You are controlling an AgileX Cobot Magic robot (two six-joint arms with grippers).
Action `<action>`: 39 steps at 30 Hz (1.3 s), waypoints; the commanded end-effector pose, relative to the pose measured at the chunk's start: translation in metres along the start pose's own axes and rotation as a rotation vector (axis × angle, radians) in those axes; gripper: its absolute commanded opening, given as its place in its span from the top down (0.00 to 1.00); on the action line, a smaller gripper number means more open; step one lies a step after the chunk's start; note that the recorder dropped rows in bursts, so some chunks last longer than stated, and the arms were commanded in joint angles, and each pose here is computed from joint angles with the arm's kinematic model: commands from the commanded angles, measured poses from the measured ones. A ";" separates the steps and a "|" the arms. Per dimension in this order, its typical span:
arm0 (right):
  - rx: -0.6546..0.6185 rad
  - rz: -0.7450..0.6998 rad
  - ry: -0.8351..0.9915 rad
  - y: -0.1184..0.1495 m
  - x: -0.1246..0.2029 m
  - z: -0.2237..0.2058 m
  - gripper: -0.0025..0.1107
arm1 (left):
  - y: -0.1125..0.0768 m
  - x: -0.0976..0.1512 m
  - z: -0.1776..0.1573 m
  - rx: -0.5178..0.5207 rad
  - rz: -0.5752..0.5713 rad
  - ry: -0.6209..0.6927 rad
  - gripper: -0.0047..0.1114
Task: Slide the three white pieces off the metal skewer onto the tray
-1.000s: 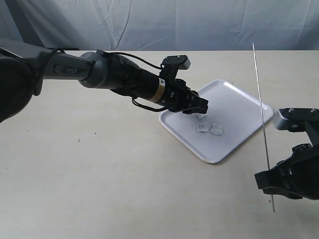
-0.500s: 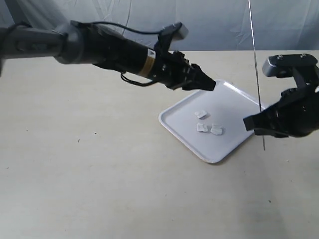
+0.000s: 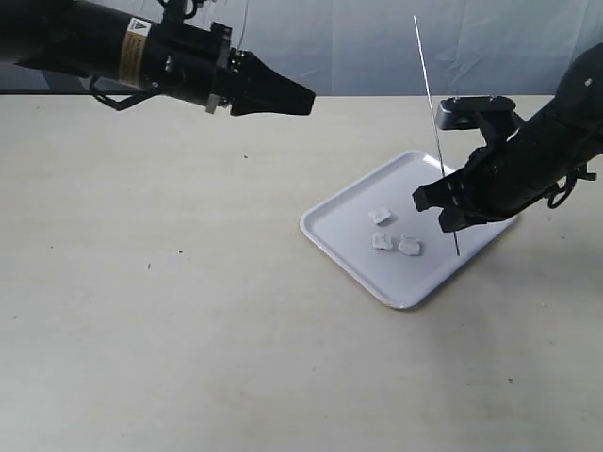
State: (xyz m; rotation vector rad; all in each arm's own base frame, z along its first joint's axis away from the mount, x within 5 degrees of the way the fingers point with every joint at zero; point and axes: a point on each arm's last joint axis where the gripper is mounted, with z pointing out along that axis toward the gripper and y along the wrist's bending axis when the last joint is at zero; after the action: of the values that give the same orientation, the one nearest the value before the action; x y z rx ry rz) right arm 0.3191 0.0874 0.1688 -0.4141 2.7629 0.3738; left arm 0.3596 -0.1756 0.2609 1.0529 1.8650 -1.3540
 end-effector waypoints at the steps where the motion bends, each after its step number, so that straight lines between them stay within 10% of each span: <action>1: 0.021 -0.038 0.037 -0.005 -0.001 0.012 0.98 | -0.016 0.006 -0.025 -0.031 0.070 -0.023 0.85; 9: 0.050 -0.047 0.016 -0.012 -0.004 0.028 0.98 | -0.047 0.048 -0.062 -0.115 0.082 -0.034 0.85; 26: 0.013 -0.042 0.072 -0.012 -0.006 0.040 0.98 | -0.143 0.142 -0.114 -0.689 0.179 -0.418 0.85; 39: -0.041 -0.035 0.184 -0.007 0.005 0.039 0.81 | -0.157 0.147 -0.125 -0.838 0.152 -0.511 0.85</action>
State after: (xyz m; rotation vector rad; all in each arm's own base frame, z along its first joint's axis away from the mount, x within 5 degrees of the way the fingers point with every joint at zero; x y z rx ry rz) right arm 0.3277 0.0909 0.1291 -0.5202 2.9201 0.3970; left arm 0.1458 -0.0501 0.2532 0.4402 1.6337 -0.5751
